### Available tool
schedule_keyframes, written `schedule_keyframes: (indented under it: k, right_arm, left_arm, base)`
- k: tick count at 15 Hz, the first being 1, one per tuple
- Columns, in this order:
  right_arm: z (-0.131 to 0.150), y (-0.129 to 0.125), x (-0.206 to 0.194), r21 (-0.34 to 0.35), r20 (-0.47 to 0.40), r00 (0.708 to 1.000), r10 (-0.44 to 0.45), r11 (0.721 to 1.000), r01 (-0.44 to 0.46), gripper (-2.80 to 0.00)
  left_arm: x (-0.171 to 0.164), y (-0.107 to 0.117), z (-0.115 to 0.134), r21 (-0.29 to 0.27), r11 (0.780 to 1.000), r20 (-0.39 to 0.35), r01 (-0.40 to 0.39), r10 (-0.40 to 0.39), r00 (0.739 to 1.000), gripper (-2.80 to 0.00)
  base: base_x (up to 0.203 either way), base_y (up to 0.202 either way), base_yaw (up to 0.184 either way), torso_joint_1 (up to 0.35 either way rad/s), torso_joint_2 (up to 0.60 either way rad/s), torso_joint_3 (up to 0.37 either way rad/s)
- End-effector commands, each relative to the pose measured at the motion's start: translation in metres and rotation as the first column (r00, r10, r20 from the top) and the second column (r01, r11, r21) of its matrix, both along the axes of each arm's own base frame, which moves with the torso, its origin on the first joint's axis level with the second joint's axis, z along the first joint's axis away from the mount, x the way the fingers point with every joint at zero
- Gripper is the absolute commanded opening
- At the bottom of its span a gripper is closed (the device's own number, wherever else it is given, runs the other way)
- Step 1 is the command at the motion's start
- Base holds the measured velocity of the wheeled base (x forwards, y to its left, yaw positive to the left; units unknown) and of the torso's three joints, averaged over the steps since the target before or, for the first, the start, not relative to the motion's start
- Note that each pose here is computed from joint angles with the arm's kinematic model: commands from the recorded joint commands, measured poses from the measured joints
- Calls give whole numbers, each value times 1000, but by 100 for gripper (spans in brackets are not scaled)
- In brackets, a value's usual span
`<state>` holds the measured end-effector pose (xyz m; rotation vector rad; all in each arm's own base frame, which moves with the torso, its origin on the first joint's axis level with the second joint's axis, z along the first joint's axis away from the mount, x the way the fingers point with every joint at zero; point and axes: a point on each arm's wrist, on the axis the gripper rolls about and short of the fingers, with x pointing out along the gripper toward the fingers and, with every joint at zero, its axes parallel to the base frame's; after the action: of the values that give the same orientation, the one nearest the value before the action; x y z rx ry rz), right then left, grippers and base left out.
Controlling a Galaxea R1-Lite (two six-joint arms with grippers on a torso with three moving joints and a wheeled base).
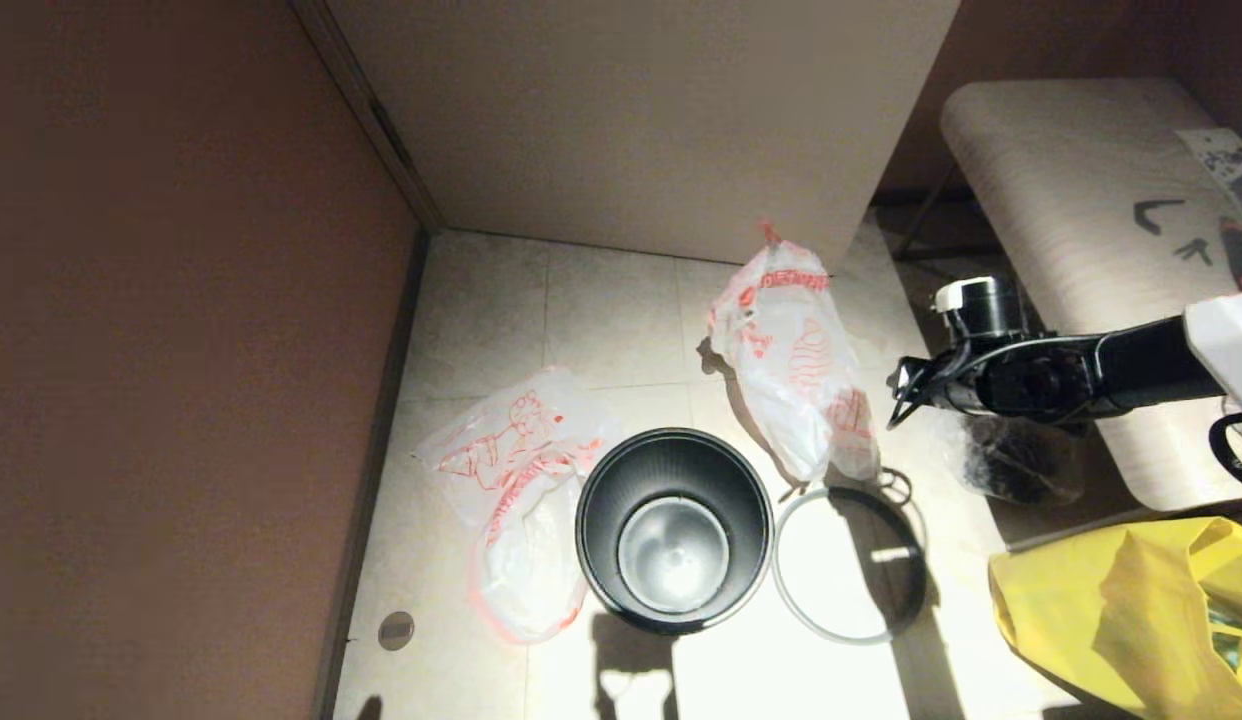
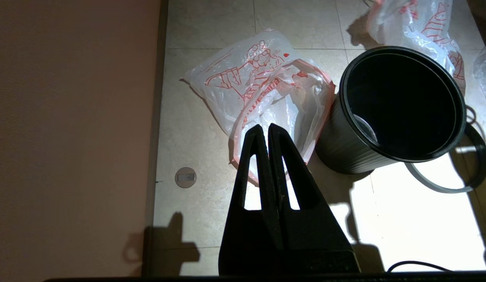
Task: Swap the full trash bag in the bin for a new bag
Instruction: Pick up a new trash bag
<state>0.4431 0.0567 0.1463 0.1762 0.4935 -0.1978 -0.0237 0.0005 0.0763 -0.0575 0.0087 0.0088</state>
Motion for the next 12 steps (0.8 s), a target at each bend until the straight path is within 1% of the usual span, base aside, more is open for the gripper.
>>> schedule_keyframes:
  k: [1, 2, 4, 7, 8, 9, 10, 12]
  right_arm:
    - [33, 9, -28, 14, 52, 998, 18, 1000, -19, 0]
    - [35, 16, -41, 10, 40, 999, 26, 1000, -26, -280]
    - [41, 26, -60, -8, 43, 999, 19, 1000, -19, -280]
    - [72, 24, -86, -20, 107, 994, 25, 1000, -23, -280]
    - [83, 22, -92, -56, 127, 991, 42, 998, -35, -280]
    - [93, 18, -98, -116, 141, 988, 68, 992, -52, -280]
    - [102, 13, -104, -154, 157, 985, 78, 987, -54, -280]
    - [120, 5, -120, -169, 201, 977, 75, 985, -41, -280]
  left_arm:
    - [0, 0, 0, -1, 1000, 0, -1, 1, 1000, -280]
    - [0, 0, 0, -1, 1000, -1, -1, 1, 1000, -280]
    - [0, 0, 0, -1, 1000, -2, -1, 1, 1000, -280]
    - [0, 0, 0, -1, 1000, -2, -1, 1, 1000, -280]
    - [0, 0, 0, -1, 1000, -2, -1, 1, 1000, -280]
    - [0, 0, 0, -1, 1000, -2, -1, 1, 1000, -280]
    - [0, 0, 0, -1, 1000, -2, -1, 1, 1000, -280]
    - [0, 0, 0, -1, 1000, -1, -1, 1, 1000, -280]
  base:
    - [0, 0, 0, 0, 0, 0]
    - [0, 0, 0, 0, 0, 0]
    - [0, 0, 0, 0, 0, 0]
    - [0, 0, 0, 0, 0, 0]
    - [0, 0, 0, 0, 0, 0]
    - [0, 0, 0, 0, 0, 0]
    - [0, 0, 0, 0, 0, 0]
    - [0, 0, 0, 0, 0, 0]
